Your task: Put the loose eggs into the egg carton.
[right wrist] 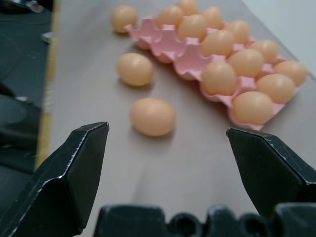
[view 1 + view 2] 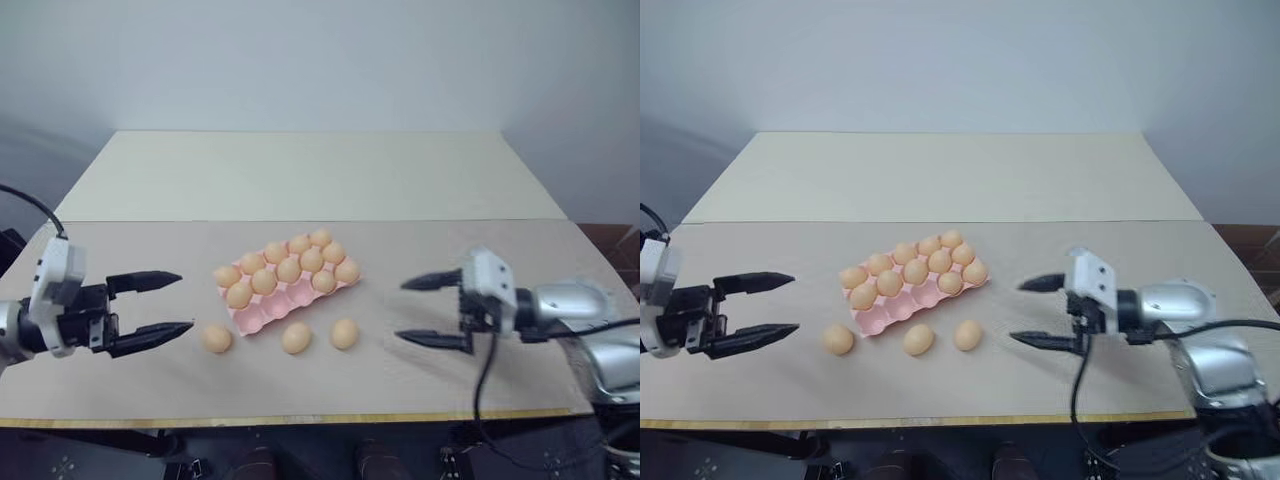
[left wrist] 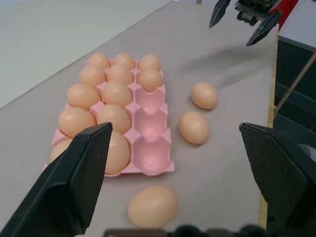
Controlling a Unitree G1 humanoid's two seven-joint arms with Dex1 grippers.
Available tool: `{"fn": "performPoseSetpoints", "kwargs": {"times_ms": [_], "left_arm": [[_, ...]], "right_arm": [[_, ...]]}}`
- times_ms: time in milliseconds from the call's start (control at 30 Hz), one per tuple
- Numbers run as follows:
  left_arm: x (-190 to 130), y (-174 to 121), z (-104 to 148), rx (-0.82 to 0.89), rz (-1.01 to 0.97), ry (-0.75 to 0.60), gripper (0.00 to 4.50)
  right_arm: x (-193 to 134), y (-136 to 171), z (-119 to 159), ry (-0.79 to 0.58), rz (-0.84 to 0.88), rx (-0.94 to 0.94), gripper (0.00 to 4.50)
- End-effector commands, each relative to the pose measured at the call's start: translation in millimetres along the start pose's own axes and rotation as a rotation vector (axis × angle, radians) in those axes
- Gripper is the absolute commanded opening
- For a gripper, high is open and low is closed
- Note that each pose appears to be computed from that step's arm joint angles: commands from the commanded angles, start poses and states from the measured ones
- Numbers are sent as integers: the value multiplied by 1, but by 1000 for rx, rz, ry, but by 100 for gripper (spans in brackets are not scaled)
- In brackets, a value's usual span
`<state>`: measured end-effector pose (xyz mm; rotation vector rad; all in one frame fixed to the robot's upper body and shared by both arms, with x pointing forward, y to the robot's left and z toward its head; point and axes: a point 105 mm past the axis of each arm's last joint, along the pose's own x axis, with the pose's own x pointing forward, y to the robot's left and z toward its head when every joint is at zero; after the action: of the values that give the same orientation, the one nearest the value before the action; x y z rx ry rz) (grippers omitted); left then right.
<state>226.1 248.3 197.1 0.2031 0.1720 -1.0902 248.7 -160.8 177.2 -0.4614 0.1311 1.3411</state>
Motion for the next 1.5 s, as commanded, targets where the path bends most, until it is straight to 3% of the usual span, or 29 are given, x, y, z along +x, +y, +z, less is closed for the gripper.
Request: {"fn": "performPoseSetpoints", "kwargs": {"times_ms": [33,433,600,800,1233,1333,1433,1500], "left_arm": [[-7,-3,7,47,-5,3,450],[0,-7,6,22,-18,-6,450],[5,-7,9,24,-28,-24,450],[13,-13,8,21,-68,-22,450],[20,-16,7,42,-129,20,450],[20,-16,6,42,-129,26,450],[19,-16,6,42,-126,29,450],[18,-16,5,44,-120,30,450]], "right_arm": [[-20,14,19,-26,63,-44,446],[-8,6,24,-49,-3,-84,446],[28,-5,16,-7,-86,-154,446],[82,-1,7,8,-69,-195,446],[129,-4,-29,120,-20,-185,446],[130,-7,-34,125,-40,-193,387],[127,-9,-26,82,-58,-171,282],[123,-10,-19,53,-62,-173,263]]}}
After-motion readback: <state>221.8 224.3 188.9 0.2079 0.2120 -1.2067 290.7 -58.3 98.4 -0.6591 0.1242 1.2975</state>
